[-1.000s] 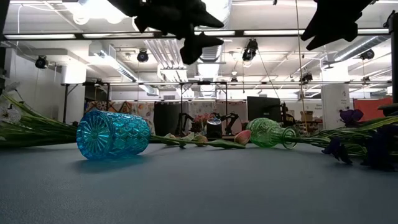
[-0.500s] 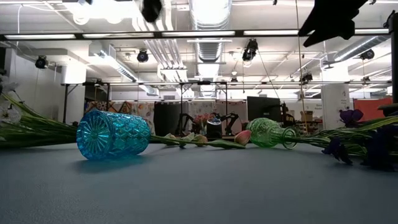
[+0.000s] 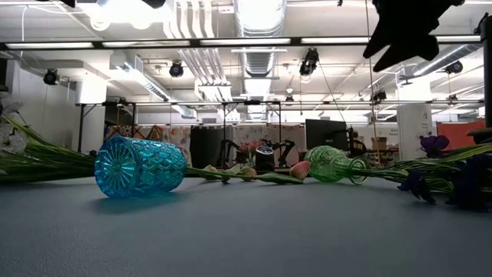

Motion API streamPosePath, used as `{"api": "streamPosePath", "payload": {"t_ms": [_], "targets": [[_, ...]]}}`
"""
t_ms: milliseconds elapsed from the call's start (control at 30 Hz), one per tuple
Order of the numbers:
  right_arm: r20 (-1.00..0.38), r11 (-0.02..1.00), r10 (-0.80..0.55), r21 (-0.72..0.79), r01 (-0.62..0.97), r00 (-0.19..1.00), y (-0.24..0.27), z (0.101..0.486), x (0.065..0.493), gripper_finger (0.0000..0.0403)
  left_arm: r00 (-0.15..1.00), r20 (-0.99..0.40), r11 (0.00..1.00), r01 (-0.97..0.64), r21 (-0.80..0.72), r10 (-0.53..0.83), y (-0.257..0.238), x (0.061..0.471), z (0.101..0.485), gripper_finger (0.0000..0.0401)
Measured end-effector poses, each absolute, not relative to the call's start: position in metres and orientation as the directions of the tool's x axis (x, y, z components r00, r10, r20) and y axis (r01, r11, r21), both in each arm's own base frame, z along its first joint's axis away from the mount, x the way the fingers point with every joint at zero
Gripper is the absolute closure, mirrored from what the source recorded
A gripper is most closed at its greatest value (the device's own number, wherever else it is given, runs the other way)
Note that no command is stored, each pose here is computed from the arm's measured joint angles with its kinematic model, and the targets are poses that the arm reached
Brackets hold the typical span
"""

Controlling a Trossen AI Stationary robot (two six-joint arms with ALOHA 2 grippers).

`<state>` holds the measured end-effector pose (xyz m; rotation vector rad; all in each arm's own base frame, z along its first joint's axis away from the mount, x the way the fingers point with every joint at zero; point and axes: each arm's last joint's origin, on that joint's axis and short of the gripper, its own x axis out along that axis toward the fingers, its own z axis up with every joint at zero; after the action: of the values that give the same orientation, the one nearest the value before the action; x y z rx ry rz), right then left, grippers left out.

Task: Sort flowers into vase by color
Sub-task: Adjust the green vase

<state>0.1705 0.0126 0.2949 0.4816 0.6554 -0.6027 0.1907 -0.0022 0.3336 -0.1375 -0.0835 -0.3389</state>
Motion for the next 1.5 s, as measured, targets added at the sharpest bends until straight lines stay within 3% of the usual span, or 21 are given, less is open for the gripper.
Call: {"api": "streamPosePath", "payload": {"t_ms": [267,500,700,900,1300,1500], "targets": [[-0.721,0.774,-0.373,0.107,0.625,0.584,0.014,0.284,0.181,0.0177,0.931,0.165,0.94,0.337,-0.047,-0.326,-0.002,0.185,0.355,0.0241],[-0.655,0.721,-0.411,0.192,0.666,0.634,0.007,0.289,0.193,0.0177,0.947,-0.024,0.946,0.317,-0.069,-0.319,-0.002,0.174,0.367,0.0241],[-0.703,0.711,-0.372,0.205,0.673,0.606,-0.013,0.284,0.199,0.0177,0.948,0.008,0.947,0.319,0.033,-0.319,-0.003,0.155,0.374,0.0241],[-0.793,0.672,-0.323,0.193,0.715,0.516,-0.034,0.268,0.206,0.0174,0.947,0.025,0.947,0.318,0.033,-0.319,-0.003,0.143,0.369,0.0241],[-0.881,0.606,-0.264,0.165,0.778,0.393,-0.053,0.239,0.224,0.0081,0.946,0.05,0.947,0.32,0.019,-0.32,-0.004,0.139,0.372,0.0241],[-0.929,0.597,-0.24,0.086,0.797,0.281,-0.059,0.214,0.244,0.0075,0.947,0.041,0.947,0.32,0.015,-0.32,-0.004,0.139,0.371,0.0241]]}}
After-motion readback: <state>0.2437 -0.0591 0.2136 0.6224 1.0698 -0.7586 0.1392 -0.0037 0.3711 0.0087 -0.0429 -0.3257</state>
